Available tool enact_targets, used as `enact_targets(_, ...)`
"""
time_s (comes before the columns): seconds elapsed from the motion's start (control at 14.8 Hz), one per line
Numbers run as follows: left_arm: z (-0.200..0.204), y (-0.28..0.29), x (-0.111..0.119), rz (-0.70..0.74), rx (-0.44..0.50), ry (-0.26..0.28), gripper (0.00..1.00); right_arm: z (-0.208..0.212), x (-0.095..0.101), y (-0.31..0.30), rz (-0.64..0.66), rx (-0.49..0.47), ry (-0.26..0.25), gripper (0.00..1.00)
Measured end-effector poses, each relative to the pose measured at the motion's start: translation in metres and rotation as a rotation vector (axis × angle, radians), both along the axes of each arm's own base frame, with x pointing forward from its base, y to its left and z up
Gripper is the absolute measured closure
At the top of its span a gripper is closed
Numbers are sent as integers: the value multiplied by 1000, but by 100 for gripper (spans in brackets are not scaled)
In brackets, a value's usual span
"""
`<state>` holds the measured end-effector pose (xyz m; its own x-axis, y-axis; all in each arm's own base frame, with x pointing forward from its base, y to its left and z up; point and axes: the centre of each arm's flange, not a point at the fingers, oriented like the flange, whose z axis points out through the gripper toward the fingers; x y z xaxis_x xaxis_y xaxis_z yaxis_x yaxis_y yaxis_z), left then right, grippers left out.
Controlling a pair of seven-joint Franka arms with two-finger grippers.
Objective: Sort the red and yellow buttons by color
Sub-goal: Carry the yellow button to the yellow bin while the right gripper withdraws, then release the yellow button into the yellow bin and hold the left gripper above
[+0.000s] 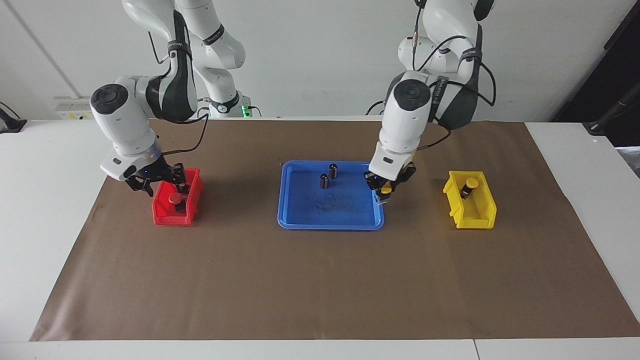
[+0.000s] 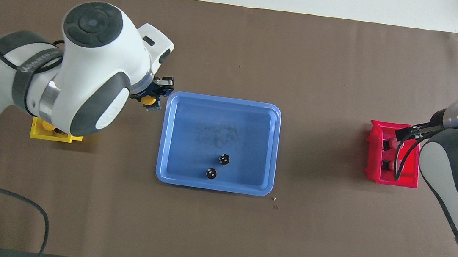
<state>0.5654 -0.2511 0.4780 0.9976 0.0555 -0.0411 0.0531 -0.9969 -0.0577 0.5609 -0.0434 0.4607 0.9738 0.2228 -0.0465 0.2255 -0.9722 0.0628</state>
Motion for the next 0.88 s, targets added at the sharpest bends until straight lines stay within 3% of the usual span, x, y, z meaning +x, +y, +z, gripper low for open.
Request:
enact_targets(0.27, 14, 130, 31, -110, -9, 36, 59, 103, -5, 13, -111, 3, 13, 0)
enact_targets(0.47, 13, 212, 43, -159, -24, 33, 59, 163, -20, 9, -176, 27, 26, 0)
enact_targets(0.88, -40, 237, 41, -166, -29, -7, 59, 164, -24, -35, -262, 29, 39, 0)
